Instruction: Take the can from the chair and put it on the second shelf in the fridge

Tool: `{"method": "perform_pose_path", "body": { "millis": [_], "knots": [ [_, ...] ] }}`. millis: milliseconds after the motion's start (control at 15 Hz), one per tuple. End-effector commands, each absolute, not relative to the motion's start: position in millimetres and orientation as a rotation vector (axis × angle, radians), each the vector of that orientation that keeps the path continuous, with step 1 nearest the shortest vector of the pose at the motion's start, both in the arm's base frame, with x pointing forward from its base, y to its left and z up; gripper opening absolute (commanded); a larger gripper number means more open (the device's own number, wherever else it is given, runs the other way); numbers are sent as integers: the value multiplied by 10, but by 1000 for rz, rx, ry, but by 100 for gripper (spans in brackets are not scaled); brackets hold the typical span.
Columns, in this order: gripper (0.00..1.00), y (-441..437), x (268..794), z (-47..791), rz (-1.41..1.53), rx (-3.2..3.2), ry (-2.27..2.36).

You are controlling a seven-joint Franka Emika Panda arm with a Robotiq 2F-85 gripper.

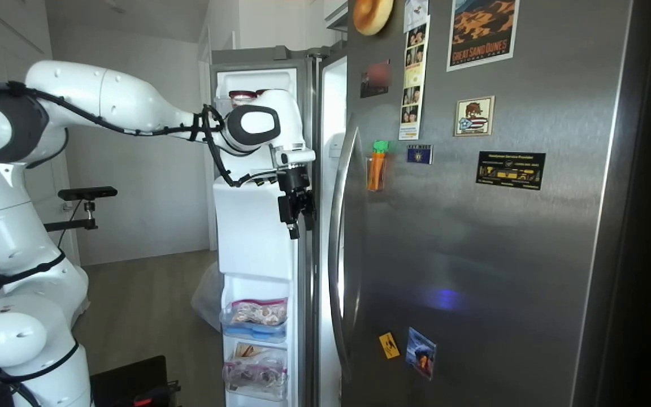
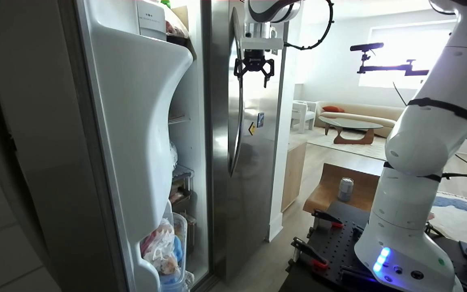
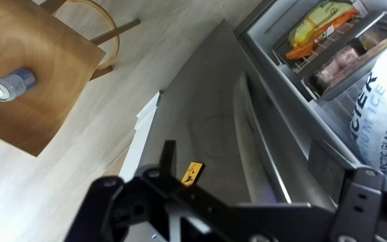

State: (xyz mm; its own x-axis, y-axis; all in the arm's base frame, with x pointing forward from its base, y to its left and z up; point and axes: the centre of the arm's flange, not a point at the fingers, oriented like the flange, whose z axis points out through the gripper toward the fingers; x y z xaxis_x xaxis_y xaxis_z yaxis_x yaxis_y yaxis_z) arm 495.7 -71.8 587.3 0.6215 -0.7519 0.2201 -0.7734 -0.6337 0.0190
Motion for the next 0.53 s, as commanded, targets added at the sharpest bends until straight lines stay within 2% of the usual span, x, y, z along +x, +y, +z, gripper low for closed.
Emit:
{"method": "perform_pose_path", "body": {
  "millis": [0, 467],
  "knots": [
    [100, -934, 5090, 5958, 346, 2595, -1559],
    [100, -1293, 5085, 5945, 354, 2378, -1903]
  ]
}}
